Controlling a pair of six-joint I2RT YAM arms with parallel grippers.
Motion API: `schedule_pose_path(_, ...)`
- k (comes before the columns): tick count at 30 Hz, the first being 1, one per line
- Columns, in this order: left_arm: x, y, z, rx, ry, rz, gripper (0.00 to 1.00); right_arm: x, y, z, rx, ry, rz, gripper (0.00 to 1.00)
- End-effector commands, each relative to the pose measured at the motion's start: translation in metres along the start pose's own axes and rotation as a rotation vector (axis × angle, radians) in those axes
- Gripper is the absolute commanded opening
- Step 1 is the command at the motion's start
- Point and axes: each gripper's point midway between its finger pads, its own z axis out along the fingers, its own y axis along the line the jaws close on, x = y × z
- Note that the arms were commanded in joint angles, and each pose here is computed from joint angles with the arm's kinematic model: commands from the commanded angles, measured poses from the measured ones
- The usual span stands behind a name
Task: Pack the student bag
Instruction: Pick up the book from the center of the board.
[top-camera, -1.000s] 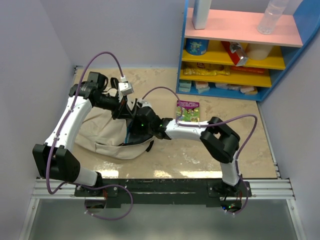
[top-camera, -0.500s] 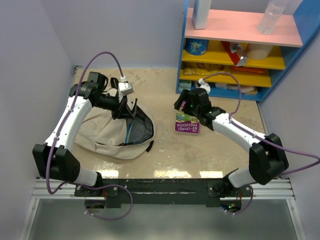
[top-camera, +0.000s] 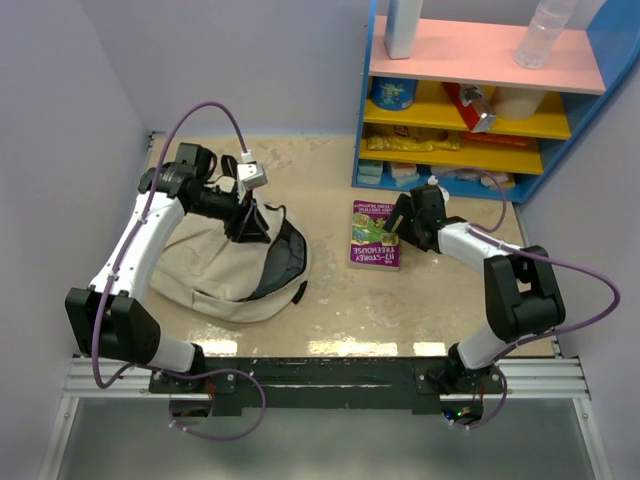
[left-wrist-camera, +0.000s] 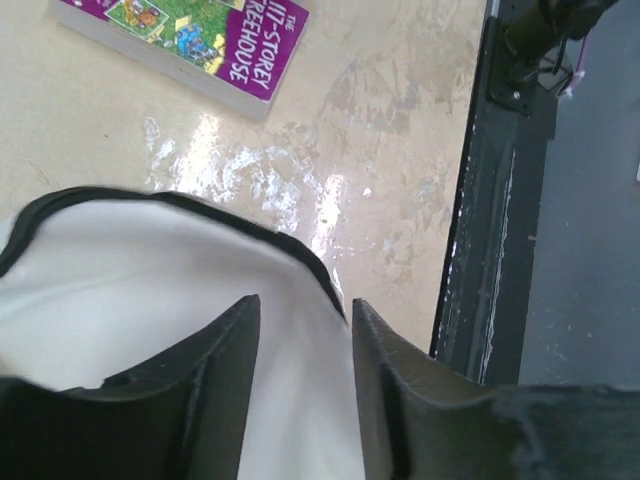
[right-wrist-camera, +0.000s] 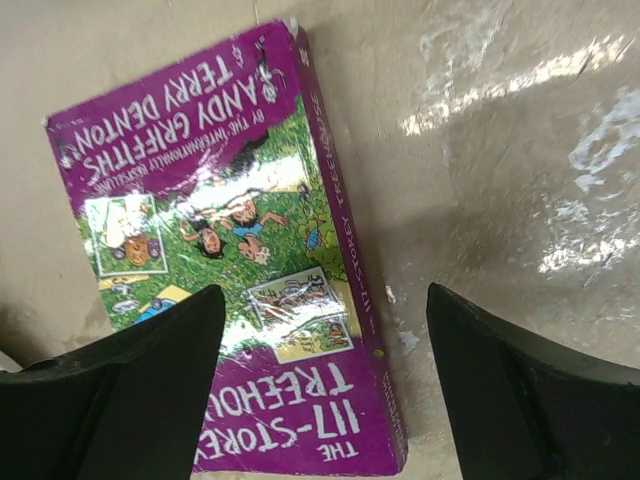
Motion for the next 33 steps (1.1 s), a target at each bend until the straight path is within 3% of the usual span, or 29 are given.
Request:
schedule_pose_path(1, -0.046, -0.008, -0.013, -0.013, -0.104, 0.083, 0.49, 0.004, 0.012, 0.004, -0.076, 0.011, -0.005, 0.84)
schedule_pose_path(6, -0.106, -0.009, -0.017, -0.035, -0.15, 0.149, 0.63, 0.002, 0.003, 0.009, -0.079, 0.02, 0.027, 0.84)
schedule_pose_path(10, -0.126, -0.018, 0.039, 0.025, -0.115, 0.182, 0.72, 0.003, -0.004, 0.014, -0.08, 0.027, 0.06, 0.83)
schedule_pose_path(14, -0.104, 0.009, 0.118, 0.044, -0.007, 0.114, 0.73, 0.01, -0.006, 0.015, -0.099, 0.062, 0.095, 0.83)
schedule_pose_path(19, -0.083, 0.054, 0.186, -0.097, 0.048, 0.093, 0.75, -0.002, 0.005, 0.01, -0.158, 0.034, 0.134, 0.83)
schedule_pose_path(26, -0.073, 0.126, 0.217, -0.408, 0.155, 0.078, 0.7, -0.011, 0.005, 0.006, -0.182, 0.019, 0.168, 0.82)
schedule_pose_path(28, -0.053, 0.131, 0.233, -0.416, 0.221, 0.041, 0.7, -0.012, 0.005, 0.007, -0.19, 0.019, 0.178, 0.82)
schedule_pose_path(33, -0.044, 0.136, 0.249, -0.395, 0.231, -0.016, 0.7, -0.01, 0.008, 0.009, -0.21, 0.025, 0.209, 0.81)
